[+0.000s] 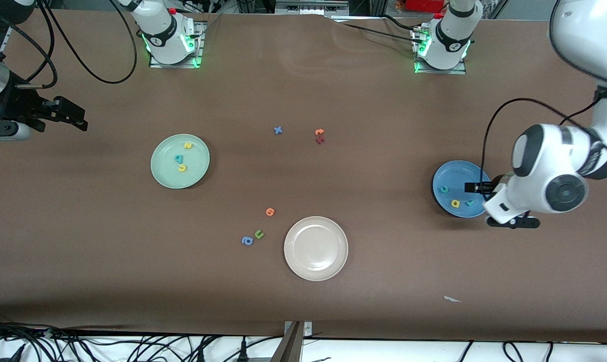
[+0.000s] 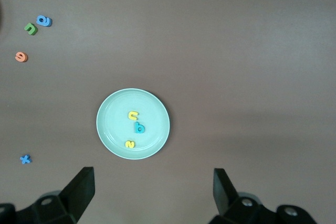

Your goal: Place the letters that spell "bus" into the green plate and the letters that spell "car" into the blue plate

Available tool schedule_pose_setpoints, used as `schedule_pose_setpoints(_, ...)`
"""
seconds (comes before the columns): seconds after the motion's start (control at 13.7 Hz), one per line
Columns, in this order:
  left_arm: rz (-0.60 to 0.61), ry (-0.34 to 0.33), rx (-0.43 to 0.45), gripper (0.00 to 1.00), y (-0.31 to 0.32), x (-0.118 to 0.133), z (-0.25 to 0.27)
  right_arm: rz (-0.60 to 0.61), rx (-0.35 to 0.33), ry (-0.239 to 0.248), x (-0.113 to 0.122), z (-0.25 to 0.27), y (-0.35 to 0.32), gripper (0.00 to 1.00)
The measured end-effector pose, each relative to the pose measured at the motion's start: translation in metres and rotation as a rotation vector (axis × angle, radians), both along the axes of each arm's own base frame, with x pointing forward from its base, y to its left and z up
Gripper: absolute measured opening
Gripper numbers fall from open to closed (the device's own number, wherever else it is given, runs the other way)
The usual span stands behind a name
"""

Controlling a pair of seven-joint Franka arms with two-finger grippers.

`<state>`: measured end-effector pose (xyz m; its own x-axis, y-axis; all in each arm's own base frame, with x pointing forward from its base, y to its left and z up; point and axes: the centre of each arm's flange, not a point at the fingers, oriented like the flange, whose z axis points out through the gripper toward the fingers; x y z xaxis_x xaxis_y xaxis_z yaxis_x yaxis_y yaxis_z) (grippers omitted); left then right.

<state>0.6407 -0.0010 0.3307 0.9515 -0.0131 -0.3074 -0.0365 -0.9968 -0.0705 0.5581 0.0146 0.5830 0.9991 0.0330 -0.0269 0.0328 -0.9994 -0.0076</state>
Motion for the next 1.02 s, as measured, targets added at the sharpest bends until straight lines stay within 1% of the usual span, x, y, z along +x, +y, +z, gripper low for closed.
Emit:
schedule_pose_setpoints(0.15, -0.025, -0.028, -0.066, 1.00, 0.017, -0.008, 0.047, 0.000, 0.000, 0.000, 0.000, 0.000, 0.000, 1.00)
schedule_pose_setpoints(0.29, -0.041, -0.070, -0.108, 1.00, 0.040, -0.021, 0.102, -0.004, 0.000, 0.001, 0.000, 0.000, -0.002, 1.00)
schedule_pose_setpoints(0.51, -0.038, -0.191, -0.110, 1.00, 0.049, -0.043, 0.184, -0.013, 0.000, 0.000, 0.000, 0.000, -0.007, 1.00)
schedule_pose_setpoints(0.66, -0.045, -0.253, -0.106, 1.00, 0.042, -0.055, 0.221, -0.014, 0.006, -0.004, 0.001, 0.001, -0.007, 1.00)
schedule_pose_setpoints(0.8, -0.049, -0.280, -0.104, 1.00, 0.037, -0.061, 0.237, -0.015, 0.012, -0.008, 0.001, 0.003, -0.006, 1.00)
schedule_pose_setpoints(1.02, -0.042, -0.272, -0.103, 1.00, 0.027, -0.059, 0.232, -0.014, 0.013, -0.015, 0.001, 0.005, -0.006, 1.00)
